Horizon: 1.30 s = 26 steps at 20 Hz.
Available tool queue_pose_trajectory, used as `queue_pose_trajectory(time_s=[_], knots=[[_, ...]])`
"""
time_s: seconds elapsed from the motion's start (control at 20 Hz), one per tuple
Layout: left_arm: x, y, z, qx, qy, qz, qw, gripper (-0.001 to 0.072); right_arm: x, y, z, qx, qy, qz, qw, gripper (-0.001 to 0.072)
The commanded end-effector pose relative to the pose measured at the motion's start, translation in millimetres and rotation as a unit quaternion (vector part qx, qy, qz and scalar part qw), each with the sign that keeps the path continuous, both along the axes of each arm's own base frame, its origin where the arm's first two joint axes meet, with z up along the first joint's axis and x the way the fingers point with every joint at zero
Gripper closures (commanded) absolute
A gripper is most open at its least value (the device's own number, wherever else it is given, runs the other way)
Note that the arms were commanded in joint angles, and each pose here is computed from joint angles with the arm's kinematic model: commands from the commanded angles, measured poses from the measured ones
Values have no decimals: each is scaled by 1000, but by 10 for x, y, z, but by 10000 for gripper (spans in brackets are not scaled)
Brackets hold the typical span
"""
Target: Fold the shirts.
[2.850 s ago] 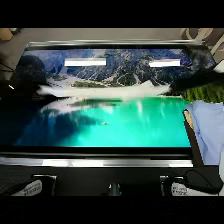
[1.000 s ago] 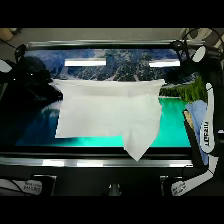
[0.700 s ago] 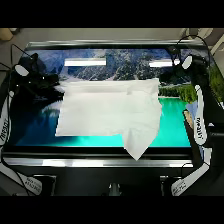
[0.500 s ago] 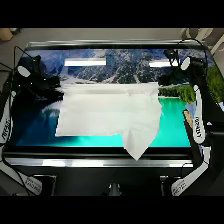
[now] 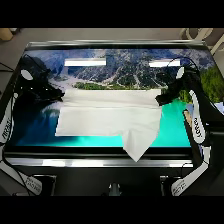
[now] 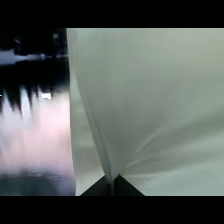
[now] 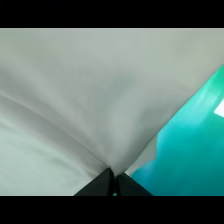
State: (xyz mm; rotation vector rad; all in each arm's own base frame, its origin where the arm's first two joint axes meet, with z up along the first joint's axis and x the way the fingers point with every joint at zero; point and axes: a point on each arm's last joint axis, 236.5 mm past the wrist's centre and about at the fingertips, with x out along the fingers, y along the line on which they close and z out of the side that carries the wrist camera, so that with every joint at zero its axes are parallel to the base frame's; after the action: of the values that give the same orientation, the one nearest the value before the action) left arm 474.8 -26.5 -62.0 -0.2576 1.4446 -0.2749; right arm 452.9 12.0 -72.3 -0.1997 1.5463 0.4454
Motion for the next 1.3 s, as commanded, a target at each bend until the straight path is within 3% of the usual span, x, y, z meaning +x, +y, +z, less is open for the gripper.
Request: queue_pose_trajectory(time_s=[0.0,0.05,0.1,0.2,0.25,0.3,0.5,0.8,0.9,1.25], knots=[[-96,-12,-67,-3,28,10,1000,686,-53,22,-40,3,12,-15,1000,692],[-99,-13,-88,-4,34,19,999,686,-37,22,-41,3,11,-27,1000,690],[-99,-18,-97,-6,38,28,999,655,-18,43,-35,7,8,-33,999,636],[-85,-25,-44,-11,35,33,999,284,6,78,16,19,1,-37,999,359],[-85,17,35,-11,33,33,999,219,-34,27,106,17,3,-36,999,198],[-78,101,137,-7,28,36,999,219,-90,-67,222,13,4,-37,999,138],[-333,508,538,-2,36,62,997,225,-493,-591,708,15,28,-76,997,181],[-1539,434,-38,-23,126,63,990,274,-1274,-683,507,-15,54,-62,996,182],[-1836,350,-264,-26,141,56,988,253,-1447,-599,402,-5,65,-64,996,230],[-1957,200,-439,-52,142,49,987,246,-1480,-489,375,17,66,-68,995,229]])
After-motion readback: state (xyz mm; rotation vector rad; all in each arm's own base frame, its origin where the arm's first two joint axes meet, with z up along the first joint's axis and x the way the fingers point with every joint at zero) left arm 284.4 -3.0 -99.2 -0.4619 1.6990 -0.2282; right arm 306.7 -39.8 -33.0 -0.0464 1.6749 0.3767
